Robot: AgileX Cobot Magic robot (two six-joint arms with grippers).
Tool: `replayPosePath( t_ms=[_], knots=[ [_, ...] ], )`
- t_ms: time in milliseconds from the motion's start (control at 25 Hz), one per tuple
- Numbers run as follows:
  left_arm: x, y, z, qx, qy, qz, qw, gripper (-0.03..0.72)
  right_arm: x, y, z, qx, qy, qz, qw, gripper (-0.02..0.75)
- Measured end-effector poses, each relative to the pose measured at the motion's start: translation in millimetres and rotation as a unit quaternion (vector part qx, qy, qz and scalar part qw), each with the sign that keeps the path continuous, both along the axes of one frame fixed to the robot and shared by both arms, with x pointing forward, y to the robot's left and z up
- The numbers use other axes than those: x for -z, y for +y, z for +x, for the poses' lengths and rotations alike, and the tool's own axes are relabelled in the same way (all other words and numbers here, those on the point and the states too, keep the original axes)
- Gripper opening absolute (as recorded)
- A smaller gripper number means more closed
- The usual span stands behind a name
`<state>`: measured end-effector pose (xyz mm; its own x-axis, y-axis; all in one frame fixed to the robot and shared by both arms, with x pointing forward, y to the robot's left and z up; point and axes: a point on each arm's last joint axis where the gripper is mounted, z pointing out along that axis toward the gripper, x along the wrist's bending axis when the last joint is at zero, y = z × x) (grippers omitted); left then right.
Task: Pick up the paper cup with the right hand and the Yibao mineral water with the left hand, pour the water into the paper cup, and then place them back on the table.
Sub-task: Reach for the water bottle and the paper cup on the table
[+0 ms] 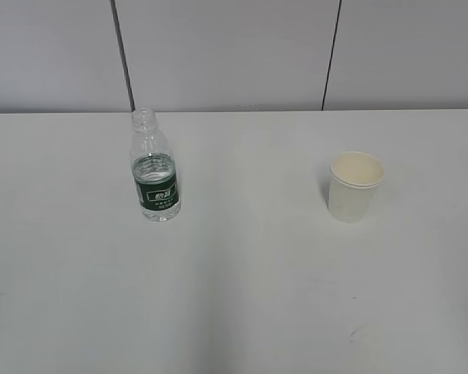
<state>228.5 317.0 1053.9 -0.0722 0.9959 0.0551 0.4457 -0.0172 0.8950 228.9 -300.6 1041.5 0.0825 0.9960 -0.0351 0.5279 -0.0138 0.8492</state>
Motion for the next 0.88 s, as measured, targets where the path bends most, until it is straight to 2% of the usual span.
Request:
replayPosePath(
  t_ms=[720,880],
  knots=[
    [0.0,0.0,0.0,0.000,0.000,0.000,1.000,0.342,0.0,0.0,0.0,0.000,0.000,0.000,1.000,0.585],
    [0.3,-1.7,0.0,0.006,0.001,-0.009,1.000,0.342,0.0,0.0,0.0,0.000,0.000,0.000,1.000,0.585]
  ],
)
